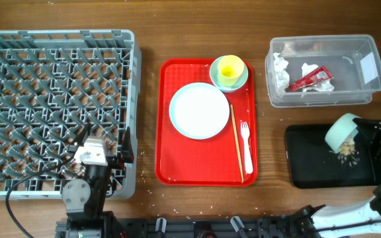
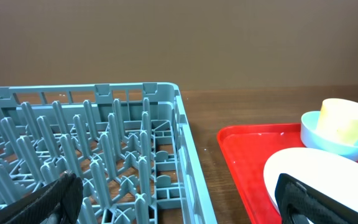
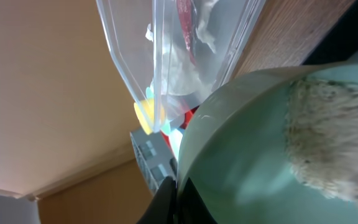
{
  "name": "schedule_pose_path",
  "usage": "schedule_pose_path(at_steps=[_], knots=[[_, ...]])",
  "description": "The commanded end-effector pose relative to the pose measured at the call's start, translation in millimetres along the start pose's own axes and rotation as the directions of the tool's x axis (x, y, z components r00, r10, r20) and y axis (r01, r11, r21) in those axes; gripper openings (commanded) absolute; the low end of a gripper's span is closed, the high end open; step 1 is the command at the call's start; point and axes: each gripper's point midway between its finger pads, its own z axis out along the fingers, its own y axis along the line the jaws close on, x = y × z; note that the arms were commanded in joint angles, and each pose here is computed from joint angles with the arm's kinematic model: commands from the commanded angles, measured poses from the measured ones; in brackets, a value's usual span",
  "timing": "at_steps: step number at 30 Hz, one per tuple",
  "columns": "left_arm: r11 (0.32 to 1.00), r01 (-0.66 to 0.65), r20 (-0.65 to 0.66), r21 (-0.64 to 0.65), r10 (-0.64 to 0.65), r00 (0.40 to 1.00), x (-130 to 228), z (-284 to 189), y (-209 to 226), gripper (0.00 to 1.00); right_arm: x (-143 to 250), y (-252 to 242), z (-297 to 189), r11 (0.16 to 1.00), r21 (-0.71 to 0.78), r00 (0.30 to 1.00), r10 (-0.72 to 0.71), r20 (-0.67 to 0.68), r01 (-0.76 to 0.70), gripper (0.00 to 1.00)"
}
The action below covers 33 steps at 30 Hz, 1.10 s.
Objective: Sort waste into correct bins and load items into the dishwasher rack
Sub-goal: 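Carry the bowl to the black tray and tip the rice out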
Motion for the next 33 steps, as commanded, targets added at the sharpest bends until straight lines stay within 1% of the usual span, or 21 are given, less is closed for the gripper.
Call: schedule_pose_path(at_steps=[1,3,4,6,8,11,12,13,15,17,18,19,20,21,22,24,25,27,30,32,33], knots=[[1.000,-0.016,0.000,0.008,0.016,1.000,2,0,-2,1.00,3,16,0,0.995,-0.100,1.000,-0.028,-0.005,0.028,0.04],[1.000,-0.016,0.000,0.008,0.016,1.000,2,0,-2,1.00,-4,-1,1,0.998,-0.012,0.998,0.067,0.003,-0.067,0.04],[1.000,-0.016,0.000,0.008,0.016,1.000,2,0,-2,1.00,1,2,1,0.998,-0.021,0.998,0.066,-0.011,-0.066,0.04],[1.000,-0.016,0.000,0.008,0.016,1.000,2,0,-2,1.00,1,15,0,0.995,-0.096,0.999,-0.039,0.001,0.039,0.04],[1.000,-0.016,0.000,0.008,0.016,1.000,2,0,-2,1.00,-2,4,0,0.998,-0.037,0.999,0.044,0.000,-0.044,0.04],[1.000,-0.016,0.000,0.008,0.016,1.000,2,0,-2,1.00,0,14,0,0.996,-0.091,1.000,-0.022,0.001,0.022,0.04],[1.000,-0.016,0.000,0.008,0.016,1.000,2,0,-2,1.00,-2,3,0,0.998,-0.031,0.998,0.060,-0.002,-0.060,0.04],[1.000,-0.016,0.000,0.008,0.016,1.000,2,0,-2,1.00,3,4,0,0.996,-0.038,0.997,0.076,-0.018,-0.076,0.04],[1.000,-0.016,0.000,0.008,0.016,1.000,2,0,-2,1.00,5,21,-1,0.991,-0.130,0.999,-0.045,-0.004,0.044,0.04],[1.000,-0.016,0.000,0.008,0.016,1.000,2,0,-2,1.00,-2,3,0,0.996,-0.033,0.997,0.083,-0.003,-0.083,0.04],[1.000,-0.016,0.000,0.008,0.016,1.000,2,0,-2,1.00,3,7,0,0.995,-0.056,0.997,0.082,-0.016,-0.083,0.04],[1.000,-0.016,0.000,0.008,0.016,1.000,2,0,-2,1.00,4,20,-1,0.992,-0.127,1.000,0.004,-0.009,-0.005,0.04],[1.000,-0.016,0.000,0.008,0.016,1.000,2,0,-2,1.00,-1,22,-2,0.988,-0.143,0.999,-0.051,0.017,0.053,0.04],[1.000,-0.016,0.000,0.008,0.016,1.000,2,0,-2,1.00,-9,6,0,0.997,-0.055,0.998,0.052,0.019,-0.051,0.04],[1.000,-0.016,0.000,0.008,0.016,1.000,2,0,-2,1.00,-8,2,0,0.996,-0.034,0.996,0.088,0.018,-0.087,0.04],[1.000,-0.016,0.000,0.008,0.016,1.000,2,0,-2,1.00,0,29,-3,0.981,-0.180,0.998,-0.063,0.021,0.066,0.04],[1.000,-0.016,0.000,0.008,0.016,1.000,2,0,-2,1.00,0,26,-3,0.985,-0.166,0.999,-0.050,0.019,0.052,0.04],[1.000,-0.016,0.000,0.008,0.016,1.000,2,0,-2,1.00,2,16,-1,0.991,-0.107,0.997,0.076,-0.013,-0.077,0.04],[1.000,-0.016,0.000,0.008,0.016,1.000,2,0,-2,1.00,22,30,-4,0.979,-0.164,0.992,0.107,-0.069,-0.117,0.04],[1.000,-0.016,0.000,0.008,0.016,1.000,2,0,-2,1.00,11,24,-6,0.979,-0.152,0.991,0.131,-0.038,-0.136,0.04],[1.000,-0.016,0.000,0.008,0.016,1.000,2,0,-2,1.00,8,11,-8,0.974,-0.092,0.978,0.205,-0.030,-0.207,0.04]])
